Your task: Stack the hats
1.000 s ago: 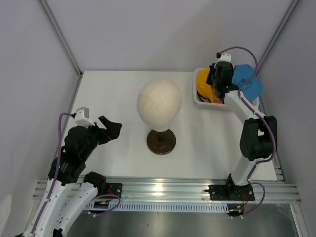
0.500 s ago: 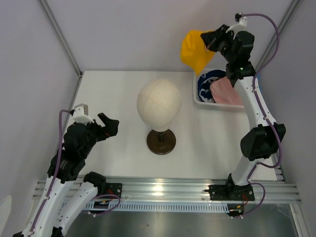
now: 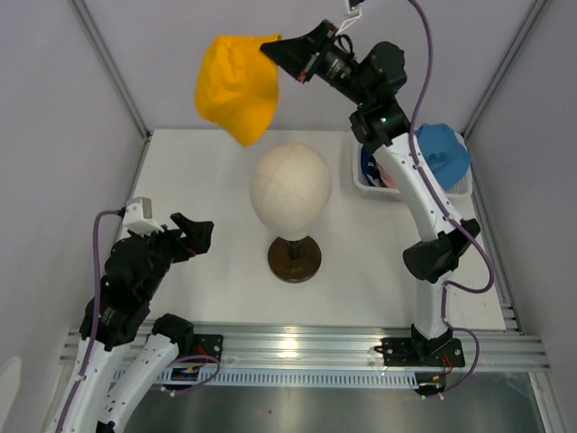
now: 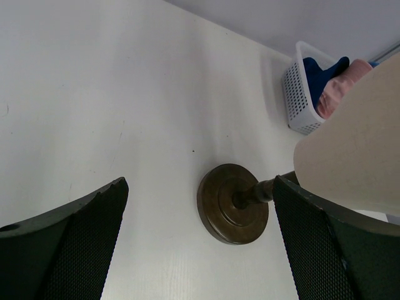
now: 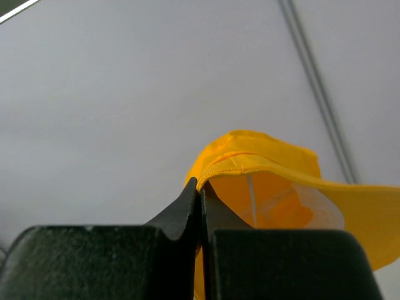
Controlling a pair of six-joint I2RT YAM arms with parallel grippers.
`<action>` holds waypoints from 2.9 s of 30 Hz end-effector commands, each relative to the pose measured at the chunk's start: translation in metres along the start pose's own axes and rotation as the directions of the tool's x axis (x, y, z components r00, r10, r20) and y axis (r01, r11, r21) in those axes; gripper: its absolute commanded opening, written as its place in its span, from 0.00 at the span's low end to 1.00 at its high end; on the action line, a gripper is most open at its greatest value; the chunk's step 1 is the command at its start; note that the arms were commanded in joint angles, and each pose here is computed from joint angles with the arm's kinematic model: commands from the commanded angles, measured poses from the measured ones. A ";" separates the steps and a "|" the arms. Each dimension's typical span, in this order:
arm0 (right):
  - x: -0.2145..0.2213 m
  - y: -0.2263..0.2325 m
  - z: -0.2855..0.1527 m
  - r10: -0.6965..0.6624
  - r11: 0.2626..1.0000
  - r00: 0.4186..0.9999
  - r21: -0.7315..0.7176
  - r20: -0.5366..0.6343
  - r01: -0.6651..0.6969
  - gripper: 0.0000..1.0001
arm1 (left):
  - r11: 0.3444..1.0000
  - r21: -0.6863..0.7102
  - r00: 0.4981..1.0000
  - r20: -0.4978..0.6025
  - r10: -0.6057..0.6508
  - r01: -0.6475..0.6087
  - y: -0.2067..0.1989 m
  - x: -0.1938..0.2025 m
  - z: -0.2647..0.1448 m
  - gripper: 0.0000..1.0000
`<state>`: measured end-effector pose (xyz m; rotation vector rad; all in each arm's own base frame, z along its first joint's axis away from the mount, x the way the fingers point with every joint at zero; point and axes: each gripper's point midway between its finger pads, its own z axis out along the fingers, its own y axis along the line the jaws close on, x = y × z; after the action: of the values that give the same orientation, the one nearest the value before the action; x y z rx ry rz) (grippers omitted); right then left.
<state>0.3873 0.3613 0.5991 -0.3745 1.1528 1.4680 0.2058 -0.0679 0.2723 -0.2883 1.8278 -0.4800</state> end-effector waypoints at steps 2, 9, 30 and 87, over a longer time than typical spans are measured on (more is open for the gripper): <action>0.006 0.073 0.002 0.002 0.992 0.999 -0.123 -0.036 -0.006 0.00 | 1.000 -0.014 0.998 0.058 0.003 -0.002 0.005 -0.010 -0.005 0.99; 0.018 0.096 -0.035 0.032 0.997 0.997 -0.068 -0.071 -0.037 0.00 | 0.995 -0.090 0.994 0.106 -0.029 0.039 0.023 -0.011 -0.014 1.00; 0.032 0.158 -0.131 0.257 0.963 0.964 -0.061 -0.066 -0.261 0.00 | 0.991 -0.073 0.982 0.160 -0.098 0.111 0.023 -0.016 -0.016 0.99; 0.117 -0.021 -0.317 -0.046 0.596 0.987 0.789 -0.155 0.151 0.69 | 0.939 0.313 0.974 0.127 -0.188 0.141 -0.061 -0.042 -0.022 0.99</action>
<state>0.2579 0.2006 0.3372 0.0966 1.7462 0.8371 0.2002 -0.1030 0.3140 -0.2967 1.6338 -0.8237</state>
